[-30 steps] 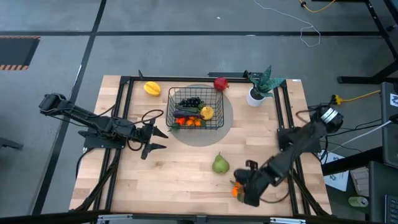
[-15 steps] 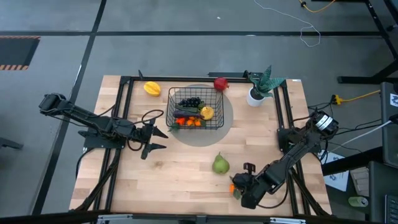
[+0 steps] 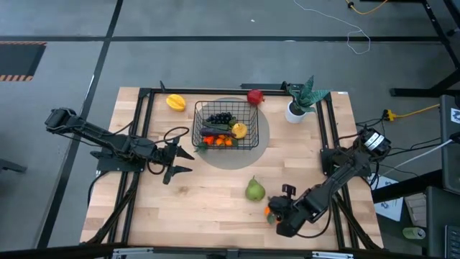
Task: Build produce basket
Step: Put the orange tangerines into the wire basket
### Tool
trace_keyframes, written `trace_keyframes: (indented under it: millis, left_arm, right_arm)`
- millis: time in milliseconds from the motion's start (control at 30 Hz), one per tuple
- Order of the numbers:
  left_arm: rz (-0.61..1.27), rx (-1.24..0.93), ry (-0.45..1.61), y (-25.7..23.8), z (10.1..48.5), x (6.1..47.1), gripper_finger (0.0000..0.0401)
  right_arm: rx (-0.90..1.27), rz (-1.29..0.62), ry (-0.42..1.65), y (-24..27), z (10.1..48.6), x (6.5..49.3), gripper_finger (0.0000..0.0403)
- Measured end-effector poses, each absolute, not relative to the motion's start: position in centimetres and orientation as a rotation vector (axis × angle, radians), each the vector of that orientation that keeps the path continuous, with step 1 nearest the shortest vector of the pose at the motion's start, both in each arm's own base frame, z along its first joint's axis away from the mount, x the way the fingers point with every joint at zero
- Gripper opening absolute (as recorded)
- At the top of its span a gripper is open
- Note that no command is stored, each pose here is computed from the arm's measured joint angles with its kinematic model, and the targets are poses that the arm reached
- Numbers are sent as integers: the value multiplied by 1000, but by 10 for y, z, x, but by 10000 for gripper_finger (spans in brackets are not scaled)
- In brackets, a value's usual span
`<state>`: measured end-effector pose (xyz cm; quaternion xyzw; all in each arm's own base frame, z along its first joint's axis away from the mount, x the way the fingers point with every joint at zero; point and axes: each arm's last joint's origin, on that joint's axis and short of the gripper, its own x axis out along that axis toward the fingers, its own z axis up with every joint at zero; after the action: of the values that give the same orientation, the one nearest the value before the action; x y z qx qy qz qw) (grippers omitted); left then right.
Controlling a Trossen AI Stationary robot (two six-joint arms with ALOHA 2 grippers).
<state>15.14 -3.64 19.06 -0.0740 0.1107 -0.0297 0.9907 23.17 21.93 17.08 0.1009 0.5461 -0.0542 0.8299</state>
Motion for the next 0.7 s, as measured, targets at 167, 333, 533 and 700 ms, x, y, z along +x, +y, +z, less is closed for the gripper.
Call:
trace_keyframes:
  millis: [167, 333, 533, 700]
  left_arm:
    - [-60, -148, 223, -36, 191, 151, 213]
    - [-59, -146, 232, -36, 190, 151, 213]
    - [-56, -141, 251, -36, 188, 151, 213]
    - [-56, -141, 251, -36, 188, 151, 213]
  right_arm:
    - [185, -124, 1109, 219, 172, 234, 126]
    - [177, -123, 1120, 218, 171, 233, 126]
    - [151, -134, 1187, 215, 170, 229, 126]
    - [145, -139, 1192, 214, 169, 228, 126]
